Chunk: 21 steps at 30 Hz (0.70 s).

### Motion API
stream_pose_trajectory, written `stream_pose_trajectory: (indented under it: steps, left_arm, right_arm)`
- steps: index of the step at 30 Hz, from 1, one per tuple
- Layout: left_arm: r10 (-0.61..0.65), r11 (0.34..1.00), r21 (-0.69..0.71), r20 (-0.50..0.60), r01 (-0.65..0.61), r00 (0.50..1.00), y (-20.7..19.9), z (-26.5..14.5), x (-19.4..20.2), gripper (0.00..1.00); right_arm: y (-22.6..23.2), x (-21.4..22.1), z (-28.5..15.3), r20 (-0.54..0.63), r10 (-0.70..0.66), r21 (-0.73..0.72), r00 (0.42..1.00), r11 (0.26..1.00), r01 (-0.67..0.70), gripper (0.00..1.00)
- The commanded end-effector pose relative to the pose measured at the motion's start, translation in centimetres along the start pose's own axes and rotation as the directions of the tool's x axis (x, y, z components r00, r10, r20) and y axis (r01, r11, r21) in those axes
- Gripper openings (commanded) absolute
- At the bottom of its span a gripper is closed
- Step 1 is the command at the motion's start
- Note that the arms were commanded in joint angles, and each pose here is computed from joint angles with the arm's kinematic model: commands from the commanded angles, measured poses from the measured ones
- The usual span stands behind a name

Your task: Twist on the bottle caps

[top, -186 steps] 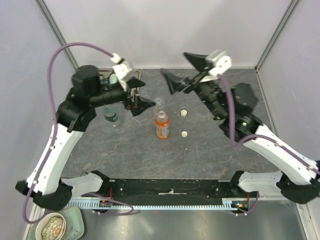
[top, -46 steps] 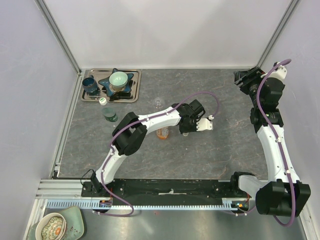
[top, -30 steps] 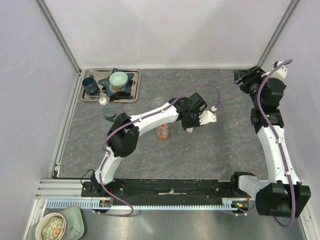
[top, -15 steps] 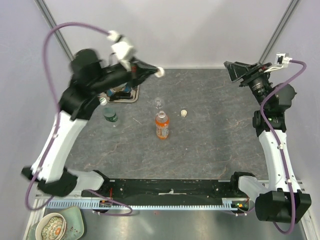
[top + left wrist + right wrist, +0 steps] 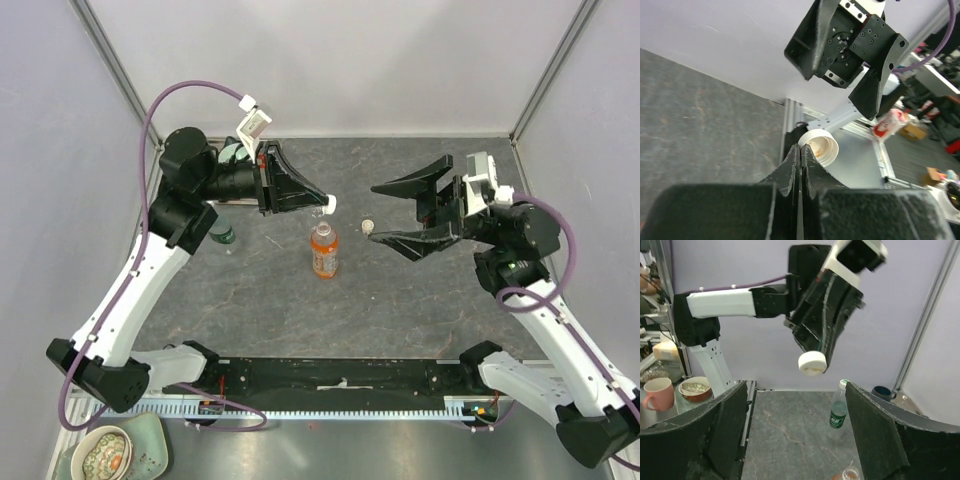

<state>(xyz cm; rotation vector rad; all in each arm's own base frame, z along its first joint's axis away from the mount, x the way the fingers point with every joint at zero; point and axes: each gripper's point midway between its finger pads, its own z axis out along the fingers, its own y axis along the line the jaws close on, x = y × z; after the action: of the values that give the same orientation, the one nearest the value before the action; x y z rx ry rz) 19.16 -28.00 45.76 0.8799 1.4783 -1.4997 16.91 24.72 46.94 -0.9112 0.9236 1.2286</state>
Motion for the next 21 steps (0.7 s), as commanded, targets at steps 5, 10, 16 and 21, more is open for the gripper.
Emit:
stream_pose_trajectory:
  steps: [5,10,16,21]
  left_arm:
    - [-0.070,0.960,0.264,-0.096,0.094,0.993,-5.3,-0.4,0.0,0.03]
    - [-0.083,0.936,0.330,-0.137,0.125,0.987,-7.2,0.4,0.2,0.02]
    - [-0.087,0.931,0.343,-0.118,0.123,0.989,-7.4,1.4,-1.0,0.02]
    - [-0.094,0.928,0.349,-0.113,0.128,0.989,-7.1,1.7,-1.6,0.02]
  right_arm:
    - [1.5,-2.5,0.6,0.048,-0.293,0.005,0.955,0.956,0.293,0.85]
    - [0.5,-1.6,1.5,0.055,-0.375,0.069,0.925,0.926,0.371,0.81]
    - [2.1,-0.3,4.7,0.024,-0.454,0.019,0.890,0.891,0.454,0.79]
    - [2.2,0.1,5.2,0.010,-0.493,0.033,0.870,0.870,0.492,0.77]
